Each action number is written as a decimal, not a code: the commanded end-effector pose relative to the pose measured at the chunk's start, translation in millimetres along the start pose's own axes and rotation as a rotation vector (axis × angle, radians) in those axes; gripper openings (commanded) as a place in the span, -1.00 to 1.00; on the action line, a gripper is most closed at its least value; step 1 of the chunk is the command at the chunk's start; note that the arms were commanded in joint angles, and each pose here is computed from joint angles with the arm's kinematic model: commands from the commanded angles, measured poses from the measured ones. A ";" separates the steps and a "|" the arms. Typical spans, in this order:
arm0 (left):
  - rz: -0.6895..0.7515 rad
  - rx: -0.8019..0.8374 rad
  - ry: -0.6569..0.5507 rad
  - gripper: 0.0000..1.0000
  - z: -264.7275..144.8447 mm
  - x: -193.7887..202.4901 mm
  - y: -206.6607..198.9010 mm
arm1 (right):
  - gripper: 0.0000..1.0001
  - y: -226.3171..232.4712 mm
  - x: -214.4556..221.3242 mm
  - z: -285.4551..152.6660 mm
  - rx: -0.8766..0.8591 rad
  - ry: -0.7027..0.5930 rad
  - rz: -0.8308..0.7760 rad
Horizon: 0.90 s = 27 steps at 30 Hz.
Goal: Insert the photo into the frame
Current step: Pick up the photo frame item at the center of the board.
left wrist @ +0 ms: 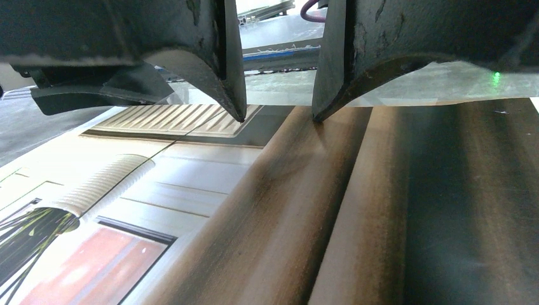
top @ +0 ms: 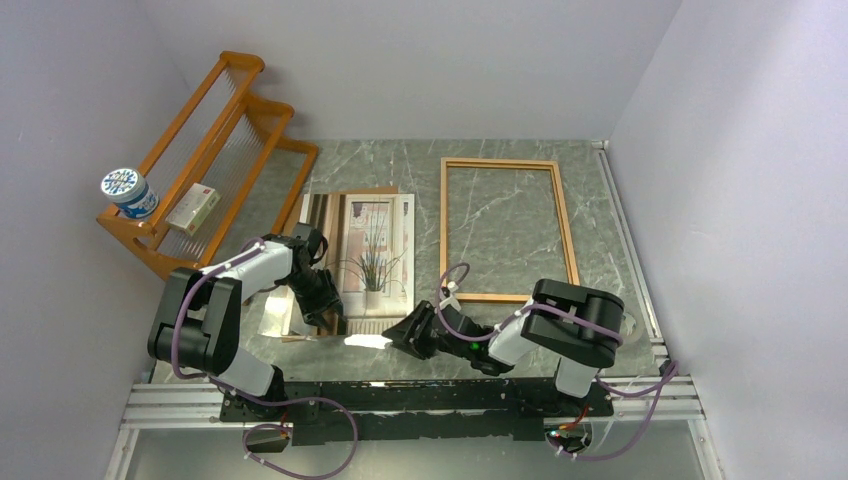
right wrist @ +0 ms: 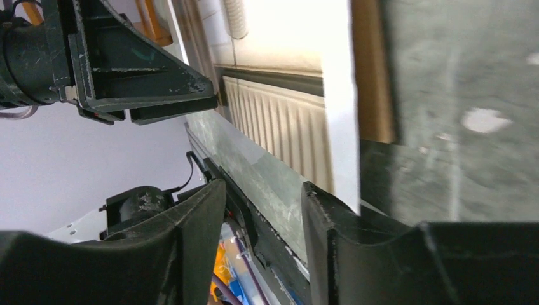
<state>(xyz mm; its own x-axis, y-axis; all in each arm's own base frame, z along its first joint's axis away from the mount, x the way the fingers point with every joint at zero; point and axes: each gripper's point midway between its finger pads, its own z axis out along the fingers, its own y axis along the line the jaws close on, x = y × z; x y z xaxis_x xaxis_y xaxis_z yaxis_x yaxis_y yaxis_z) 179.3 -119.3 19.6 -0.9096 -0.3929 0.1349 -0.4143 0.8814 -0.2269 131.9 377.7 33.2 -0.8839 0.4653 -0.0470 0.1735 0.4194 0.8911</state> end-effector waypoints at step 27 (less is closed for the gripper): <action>-0.002 -0.015 -0.054 -0.07 -4.2 -3.4 2.3 | -0.21 39.3 -0.6 6.0 -0.119 0.055 0.043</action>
<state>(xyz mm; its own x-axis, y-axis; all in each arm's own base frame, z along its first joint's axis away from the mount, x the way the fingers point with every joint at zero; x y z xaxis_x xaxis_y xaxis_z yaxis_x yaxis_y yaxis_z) 178.9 -119.1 20.7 -0.9125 -0.3899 0.1235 -0.4084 0.8847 -0.2247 134.9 384.7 34.5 -0.8925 0.4508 0.0187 0.2087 0.3756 0.9030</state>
